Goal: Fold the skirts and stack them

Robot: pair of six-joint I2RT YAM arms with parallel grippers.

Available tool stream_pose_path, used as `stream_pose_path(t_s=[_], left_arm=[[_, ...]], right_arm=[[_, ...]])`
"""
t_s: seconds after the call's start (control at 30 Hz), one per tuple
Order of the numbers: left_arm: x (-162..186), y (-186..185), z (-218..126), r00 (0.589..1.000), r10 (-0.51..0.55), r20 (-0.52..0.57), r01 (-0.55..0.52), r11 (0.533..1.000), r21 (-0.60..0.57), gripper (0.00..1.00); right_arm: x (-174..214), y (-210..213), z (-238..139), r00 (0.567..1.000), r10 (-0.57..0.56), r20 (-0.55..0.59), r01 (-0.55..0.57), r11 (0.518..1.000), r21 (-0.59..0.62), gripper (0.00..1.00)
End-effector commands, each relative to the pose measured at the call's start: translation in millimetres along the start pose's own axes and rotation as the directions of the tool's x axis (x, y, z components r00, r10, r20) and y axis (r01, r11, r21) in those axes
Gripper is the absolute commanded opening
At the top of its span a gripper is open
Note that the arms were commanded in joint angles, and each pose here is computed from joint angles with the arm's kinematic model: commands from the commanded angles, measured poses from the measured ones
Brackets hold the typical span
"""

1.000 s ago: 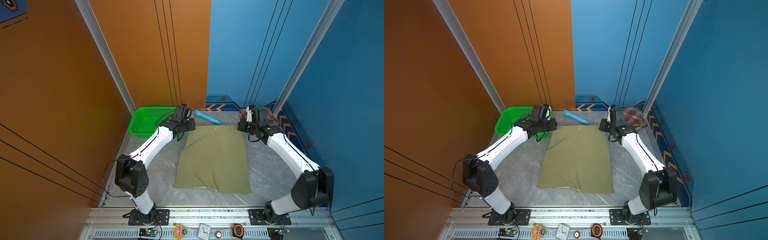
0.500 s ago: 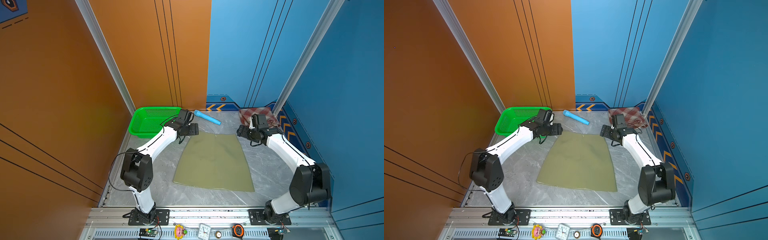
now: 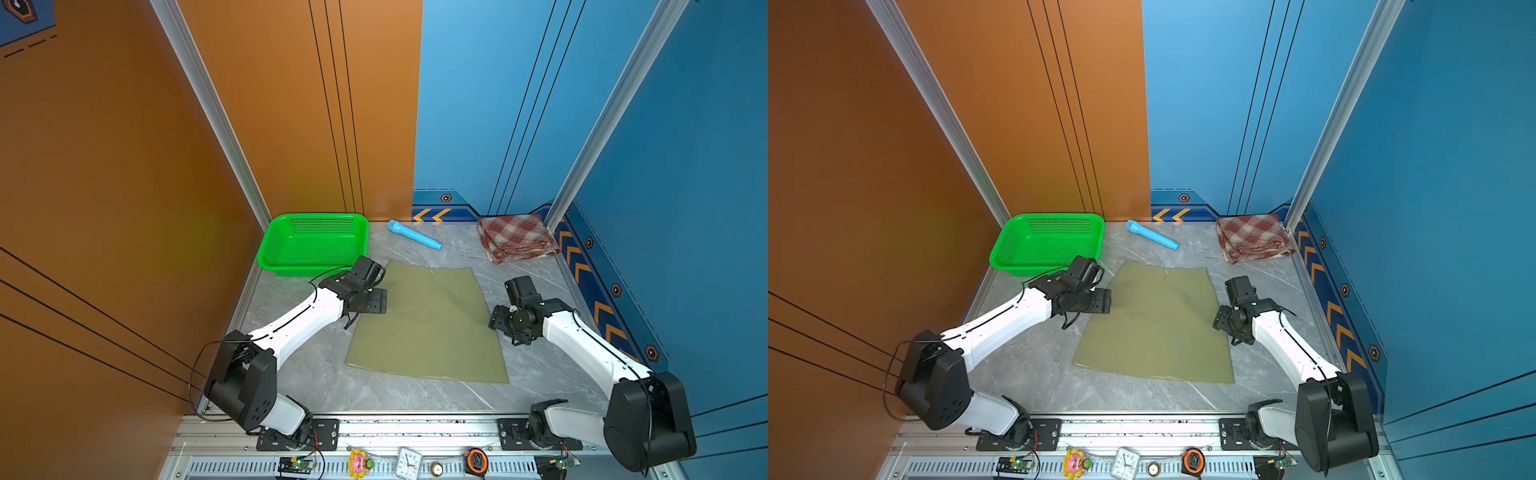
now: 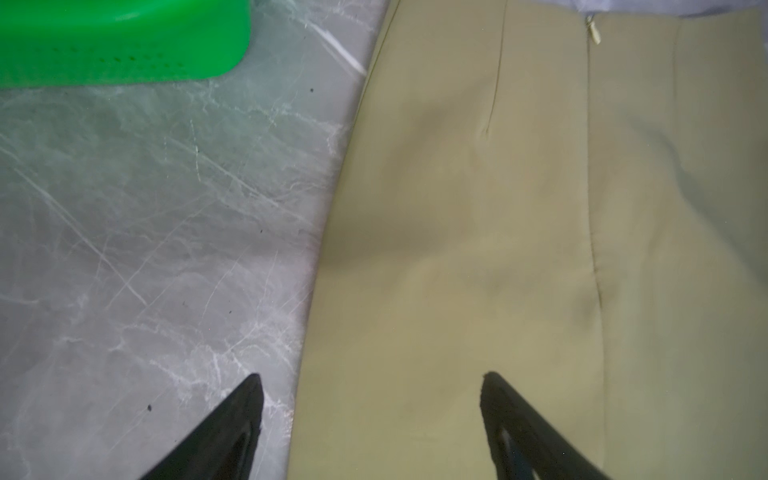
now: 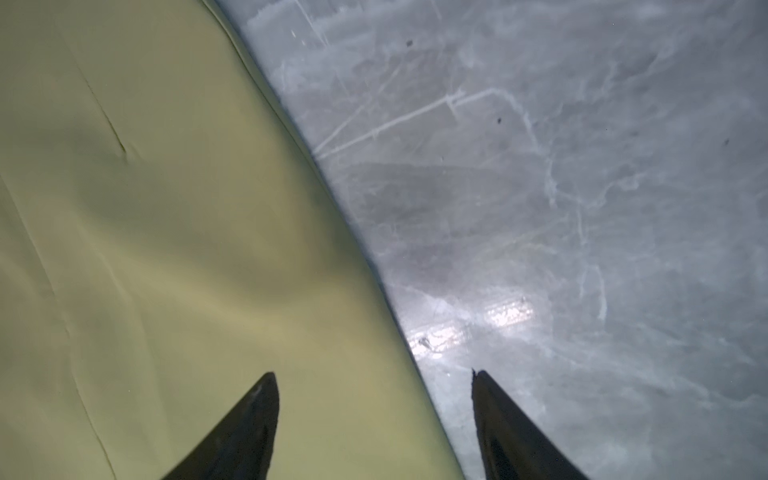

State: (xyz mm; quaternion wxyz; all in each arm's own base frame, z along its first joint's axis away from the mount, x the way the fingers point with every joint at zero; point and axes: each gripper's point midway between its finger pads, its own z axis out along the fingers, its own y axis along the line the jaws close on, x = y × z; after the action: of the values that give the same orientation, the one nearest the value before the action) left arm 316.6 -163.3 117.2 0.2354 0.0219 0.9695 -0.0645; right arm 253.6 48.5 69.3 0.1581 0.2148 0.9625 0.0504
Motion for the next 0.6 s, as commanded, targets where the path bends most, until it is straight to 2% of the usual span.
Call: stream_pose_path(t_s=[0.0, 0.17, 0.4, 0.57], left_arm=[[27, 17, 5, 0.998, -0.027, -0.055, 0.024, 0.998, -0.054, 0.83], [42, 21, 11, 0.996, -0.031, -0.086, 0.026, 0.998, -0.065, 0.83], [56, 26, 19, 0.991, -0.050, -0.122, 0.042, 0.997, -0.070, 0.82], [71, 28, 25, 0.986, -0.072, -0.150, 0.062, 0.996, -0.071, 0.81]], right_arm=[[18, -11, 4, 0.999, 0.039, -0.032, -0.038, 0.999, 0.037, 0.67], [30, -13, 15, 0.998, 0.042, -0.056, -0.040, 0.999, 0.034, 0.53], [44, -17, 27, 0.994, 0.031, -0.105, -0.026, 0.999, 0.045, 0.40], [43, -14, 29, 0.995, 0.019, -0.097, -0.016, 0.999, 0.035, 0.13]])
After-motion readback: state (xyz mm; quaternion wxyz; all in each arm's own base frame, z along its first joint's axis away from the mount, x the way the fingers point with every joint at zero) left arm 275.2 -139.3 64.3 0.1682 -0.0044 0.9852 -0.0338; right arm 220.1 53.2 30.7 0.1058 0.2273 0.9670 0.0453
